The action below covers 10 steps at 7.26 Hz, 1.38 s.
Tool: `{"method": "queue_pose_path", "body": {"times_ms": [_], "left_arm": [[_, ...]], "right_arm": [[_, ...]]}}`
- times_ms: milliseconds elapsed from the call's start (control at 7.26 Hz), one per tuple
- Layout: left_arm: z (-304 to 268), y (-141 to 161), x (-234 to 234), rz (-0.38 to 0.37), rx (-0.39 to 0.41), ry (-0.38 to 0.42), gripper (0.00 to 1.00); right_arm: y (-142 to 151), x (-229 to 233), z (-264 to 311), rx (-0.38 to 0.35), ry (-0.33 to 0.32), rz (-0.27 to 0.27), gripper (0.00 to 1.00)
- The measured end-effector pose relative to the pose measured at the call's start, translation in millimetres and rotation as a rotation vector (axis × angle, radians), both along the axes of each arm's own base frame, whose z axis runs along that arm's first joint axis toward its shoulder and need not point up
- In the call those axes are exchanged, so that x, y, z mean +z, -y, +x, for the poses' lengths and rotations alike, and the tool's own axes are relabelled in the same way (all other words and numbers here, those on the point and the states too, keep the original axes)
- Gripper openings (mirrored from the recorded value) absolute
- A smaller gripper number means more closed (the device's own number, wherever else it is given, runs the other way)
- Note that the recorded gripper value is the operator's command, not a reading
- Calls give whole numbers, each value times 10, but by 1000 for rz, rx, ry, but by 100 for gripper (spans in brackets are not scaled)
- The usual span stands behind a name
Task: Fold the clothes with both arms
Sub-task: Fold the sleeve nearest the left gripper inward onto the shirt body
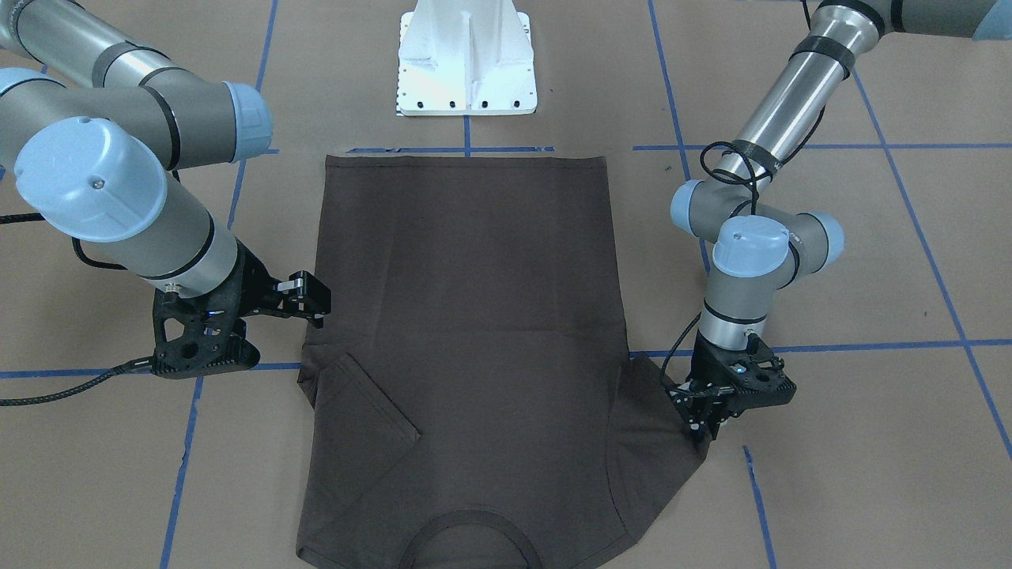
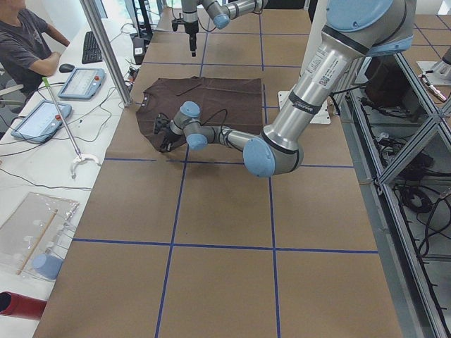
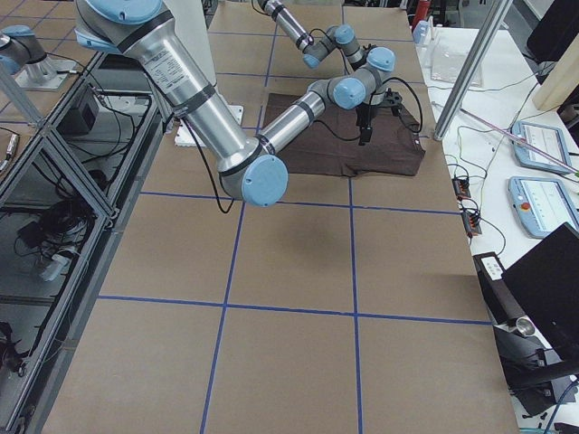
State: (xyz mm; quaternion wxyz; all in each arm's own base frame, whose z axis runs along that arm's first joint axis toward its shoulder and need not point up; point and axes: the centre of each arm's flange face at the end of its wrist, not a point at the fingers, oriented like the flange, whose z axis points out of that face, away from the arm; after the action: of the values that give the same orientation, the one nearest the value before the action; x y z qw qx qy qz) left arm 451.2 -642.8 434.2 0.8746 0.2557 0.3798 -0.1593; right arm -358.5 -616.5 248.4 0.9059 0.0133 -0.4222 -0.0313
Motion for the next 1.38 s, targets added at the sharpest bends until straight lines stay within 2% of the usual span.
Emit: {"method": "queue_pose_path", "body": {"times_ms": [276,551,827,1240,1378], "left_arm": [[1,12,-198,5,7,-12,0],[72,93,-903,-22,39,-37,0],[205,192,-1668,-82,16,-69,0],[490,342,-1970,-146,-28,-100,0],[596,362,-1969,-148,-28,-110,21]], "right_arm": [[-10,22,-13,-3,-1,0,100],[-14,29,-17,-5,-1,1,100],[-15,26,11,-4,1,5,100],[-2,87,119,1,1,9,100],[-8,98,129,2,0,9,100]]}}
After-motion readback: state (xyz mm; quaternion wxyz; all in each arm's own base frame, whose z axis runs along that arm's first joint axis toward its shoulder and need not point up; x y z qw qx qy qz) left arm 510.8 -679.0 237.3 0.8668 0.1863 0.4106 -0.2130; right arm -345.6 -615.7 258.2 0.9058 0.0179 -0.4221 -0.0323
